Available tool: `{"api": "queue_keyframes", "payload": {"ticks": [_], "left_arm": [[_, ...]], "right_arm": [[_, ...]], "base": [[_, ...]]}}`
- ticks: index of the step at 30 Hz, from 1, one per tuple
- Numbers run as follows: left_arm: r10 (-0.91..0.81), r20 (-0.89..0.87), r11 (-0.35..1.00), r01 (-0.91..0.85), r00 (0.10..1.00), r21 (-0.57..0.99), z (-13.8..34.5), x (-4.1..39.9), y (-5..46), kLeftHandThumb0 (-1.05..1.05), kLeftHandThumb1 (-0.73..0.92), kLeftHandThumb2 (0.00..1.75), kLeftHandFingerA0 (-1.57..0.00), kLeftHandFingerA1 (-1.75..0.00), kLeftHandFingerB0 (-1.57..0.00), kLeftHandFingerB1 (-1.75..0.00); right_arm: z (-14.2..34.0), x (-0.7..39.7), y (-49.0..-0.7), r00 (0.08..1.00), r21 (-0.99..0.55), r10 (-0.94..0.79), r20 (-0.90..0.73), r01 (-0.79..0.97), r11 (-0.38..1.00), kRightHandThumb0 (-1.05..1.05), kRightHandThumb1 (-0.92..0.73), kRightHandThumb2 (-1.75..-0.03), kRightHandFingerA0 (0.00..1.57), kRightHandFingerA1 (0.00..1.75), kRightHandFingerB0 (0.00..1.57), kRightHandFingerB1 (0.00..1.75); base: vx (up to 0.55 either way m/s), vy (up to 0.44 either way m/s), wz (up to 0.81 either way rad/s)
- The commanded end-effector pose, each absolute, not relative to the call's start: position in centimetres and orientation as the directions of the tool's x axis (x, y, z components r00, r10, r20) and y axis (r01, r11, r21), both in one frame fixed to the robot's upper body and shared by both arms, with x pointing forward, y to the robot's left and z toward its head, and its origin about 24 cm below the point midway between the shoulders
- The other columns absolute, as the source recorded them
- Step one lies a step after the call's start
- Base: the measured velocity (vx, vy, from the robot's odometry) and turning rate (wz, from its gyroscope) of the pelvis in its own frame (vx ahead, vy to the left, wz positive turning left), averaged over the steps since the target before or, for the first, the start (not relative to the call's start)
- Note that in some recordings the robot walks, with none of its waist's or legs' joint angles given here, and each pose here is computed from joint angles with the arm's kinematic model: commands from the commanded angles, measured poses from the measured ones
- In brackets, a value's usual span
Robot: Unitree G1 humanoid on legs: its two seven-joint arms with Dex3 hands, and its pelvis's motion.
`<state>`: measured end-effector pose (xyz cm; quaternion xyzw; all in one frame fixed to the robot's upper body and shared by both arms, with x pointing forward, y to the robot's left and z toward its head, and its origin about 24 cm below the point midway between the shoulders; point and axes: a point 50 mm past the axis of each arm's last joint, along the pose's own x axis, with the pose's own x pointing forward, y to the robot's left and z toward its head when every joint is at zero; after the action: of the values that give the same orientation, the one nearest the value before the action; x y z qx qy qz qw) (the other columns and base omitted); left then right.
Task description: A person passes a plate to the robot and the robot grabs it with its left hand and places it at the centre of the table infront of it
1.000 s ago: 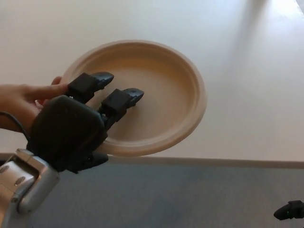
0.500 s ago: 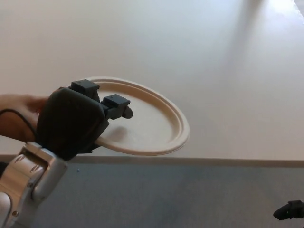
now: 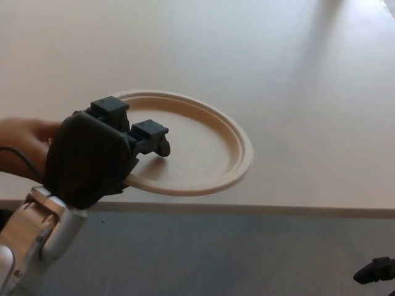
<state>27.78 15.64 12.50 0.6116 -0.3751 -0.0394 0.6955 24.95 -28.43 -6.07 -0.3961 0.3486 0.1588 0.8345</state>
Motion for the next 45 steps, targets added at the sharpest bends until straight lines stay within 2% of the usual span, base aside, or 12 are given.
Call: {"api": "queue_keyframes", "payload": {"ticks": [1,12,15,21,24,25,27,35,39,41,42,45], "left_arm": [[-0.512,0.502,0.263,-0.429,0.697,0.864,12.9,28.0,16.1,-0.23,0.53,0.58,-0.88,-1.54,-0.78,-1.02],[-0.471,0.567,0.282,-0.494,0.676,0.822,13.9,30.1,15.6,-0.1,0.57,0.57,-0.81,-1.62,-0.63,-1.22],[-0.439,0.598,0.291,-0.524,0.671,0.801,13.8,31.9,15.6,-0.12,0.67,0.57,-0.76,-1.66,-0.51,-1.39],[-0.406,0.591,0.286,-0.518,0.697,0.807,14.0,34.7,15.2,-0.13,0.72,0.59,-0.77,-1.69,-0.48,-1.39],[-0.391,0.585,0.245,-0.532,0.711,0.81,14.4,36.1,15.0,-0.19,0.72,0.59,-0.78,-1.71,-0.58,-1.27],[-0.388,0.578,0.232,-0.531,0.718,0.815,14.5,36.6,14.8,-0.23,0.69,0.6,-0.86,-1.61,-0.77,-0.81],[-0.387,0.568,0.213,-0.529,0.726,0.821,14.6,37.2,14.4,-0.25,0.68,0.6,-0.89,-1.52,-0.81,-0.71],[-0.399,0.455,0.1,-0.456,0.796,0.885,14.1,39.0,13.1,-0.28,0.68,0.6,-0.9,-1.6,-0.81,-0.65],[-0.43,0.383,0.042,-0.406,0.817,0.913,12.8,39.1,12.0,-0.32,0.61,0.58,-0.95,-1.46,-0.84,-0.51],[-0.451,0.331,0.003,-0.37,0.829,0.929,12.3,39.1,11.5,-0.44,0.49,0.74,-1.01,-1.33,-0.76,-0.59],[-0.457,0.315,-0.003,-0.356,0.832,0.935,12.1,39.1,11.2,-0.33,0.59,0.59,-0.98,-1.41,-0.81,-0.48],[-0.472,0.276,-0.001,-0.314,0.837,0.949,11.4,39.0,10.7,-0.33,0.6,0.6,-0.96,-1.42,-0.82,-0.5]], "right_arm": [[-5.5,25.3,-29.2,0.697,-0.557,-0.03,-0.716,-0.545,0.626,-0.57,-0.66,-0.59,0.59,0.6,0.46,0.48],[-4.8,26.0,-29.3,0.715,-0.568,-0.033,-0.699,-0.526,0.632,-0.58,-0.65,-0.59,0.6,0.6,0.46,0.47],[-4.8,26.2,-29.1,0.717,-0.569,-0.033,-0.696,-0.523,0.635,-0.55,-0.65,-0.59,0.6,0.61,0.46,0.47],[-4.6,26.5,-29.0,0.718,-0.572,-0.035,-0.695,-0.523,0.632,-0.56,-0.66,-0.6,0.6,0.59,0.47,0.46],[-4.4,26.8,-28.8,0.725,-0.576,-0.028,-0.688,-0.522,0.629,-0.56,-0.65,-0.59,0.59,0.6,0.45,0.47],[-4.3,26.9,-28.8,0.728,-0.579,-0.027,-0.685,-0.522,0.627,-0.56,-0.65,-0.59,0.6,0.61,0.47,0.48],[-4.2,27.0,-28.8,0.732,-0.583,-0.026,-0.681,-0.52,0.624,-0.56,-0.65,-0.59,0.61,0.61,0.47,0.48],[-4.0,27.3,-28.6,0.737,-0.587,-0.021,-0.676,-0.521,0.62,-0.56,-0.65,-0.6,0.61,0.6,0.48,0.47],[-4.2,27.1,-28.6,0.736,-0.587,-0.019,-0.676,-0.523,0.618,-0.57,-0.65,-0.59,0.61,0.61,0.49,0.48],[-4.0,27.5,-28.4,0.741,-0.589,-0.015,-0.671,-0.521,0.617,-0.57,-0.64,-0.59,0.6,0.61,0.47,0.48],[-4.0,27.5,-28.3,0.743,-0.592,-0.015,-0.669,-0.522,0.614,-0.58,-0.65,-0.59,0.61,0.6,0.48,0.48],[-3.9,27.6,-28.3,0.747,-0.598,-0.012,-0.665,-0.523,0.607,-0.57,-0.65,-0.59,0.61,0.6,0.48,0.47]], "base": [[0.0,0.0,0.0],[0.0,0.0,0.0],[0.0,0.0,0.0],[0.0,0.0,0.0],[0.0,0.0,0.0],[0.0,0.0,0.0],[0.0,0.0,0.0],[0.0,0.0,0.0],[0.0,0.0,0.0],[0.0,0.0,0.0],[0.0,0.0,0.0],[0.0,0.0,0.0]]}}
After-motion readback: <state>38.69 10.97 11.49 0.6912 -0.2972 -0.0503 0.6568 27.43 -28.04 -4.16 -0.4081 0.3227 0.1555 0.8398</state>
